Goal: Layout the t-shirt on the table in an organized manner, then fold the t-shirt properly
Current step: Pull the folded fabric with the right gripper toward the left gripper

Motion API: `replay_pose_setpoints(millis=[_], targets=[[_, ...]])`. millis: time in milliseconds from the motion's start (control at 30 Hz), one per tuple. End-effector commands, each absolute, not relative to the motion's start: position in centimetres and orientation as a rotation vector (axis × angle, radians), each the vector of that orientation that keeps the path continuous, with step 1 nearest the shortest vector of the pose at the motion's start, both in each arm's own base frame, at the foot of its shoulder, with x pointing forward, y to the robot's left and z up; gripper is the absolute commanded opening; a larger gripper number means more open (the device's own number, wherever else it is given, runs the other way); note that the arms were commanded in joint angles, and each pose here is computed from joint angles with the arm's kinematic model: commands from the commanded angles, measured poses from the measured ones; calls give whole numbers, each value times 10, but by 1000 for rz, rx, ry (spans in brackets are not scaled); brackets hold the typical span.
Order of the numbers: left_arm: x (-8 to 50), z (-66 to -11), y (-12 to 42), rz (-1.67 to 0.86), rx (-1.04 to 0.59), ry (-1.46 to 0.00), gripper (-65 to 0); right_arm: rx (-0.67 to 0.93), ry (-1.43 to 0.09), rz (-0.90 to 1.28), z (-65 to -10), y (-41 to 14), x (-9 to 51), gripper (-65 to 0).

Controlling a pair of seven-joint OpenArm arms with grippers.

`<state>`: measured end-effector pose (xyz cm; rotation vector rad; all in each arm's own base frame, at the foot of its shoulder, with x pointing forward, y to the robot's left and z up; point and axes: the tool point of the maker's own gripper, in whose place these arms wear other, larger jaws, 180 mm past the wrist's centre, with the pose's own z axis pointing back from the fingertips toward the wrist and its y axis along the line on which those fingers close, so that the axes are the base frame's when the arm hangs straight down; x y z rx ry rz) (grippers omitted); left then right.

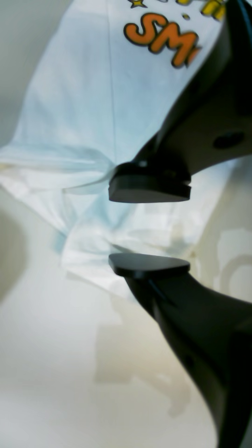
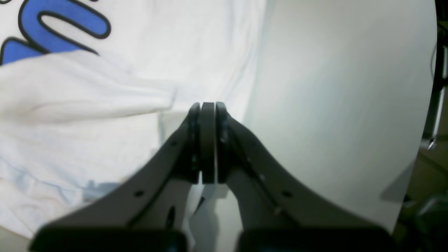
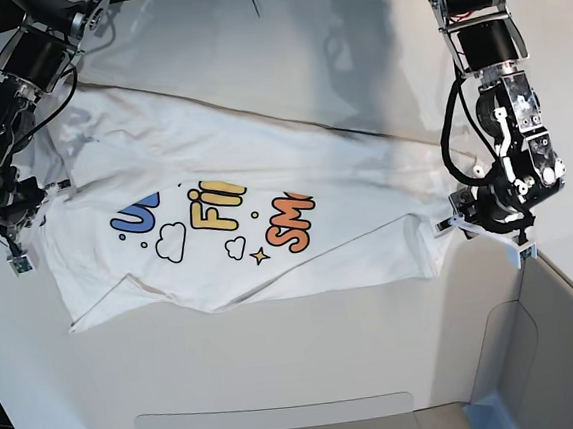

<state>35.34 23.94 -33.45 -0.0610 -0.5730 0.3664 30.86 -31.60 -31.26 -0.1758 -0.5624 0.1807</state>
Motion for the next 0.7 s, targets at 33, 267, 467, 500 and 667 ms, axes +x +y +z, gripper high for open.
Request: replay_pose_setpoints(millis=[33, 267, 467, 500, 667], targets=[[354, -324, 246, 362, -36, -602, -400, -253, -636, 81, -284, -351, 299, -635], [333, -346, 244, 358, -28, -538, -400, -260, -701, -92, -278, -384, 246, -524], [331, -348, 243, 359, -29, -532, -400, -90, -607, -73, -332, -349, 198, -523], [331, -348, 243, 359, -29, -532, -400, -45, -605, -67, -338, -340, 192, -523], [333, -352, 225, 294, -33, -517, -400, 174, -633, -88, -356, -321, 175, -523]])
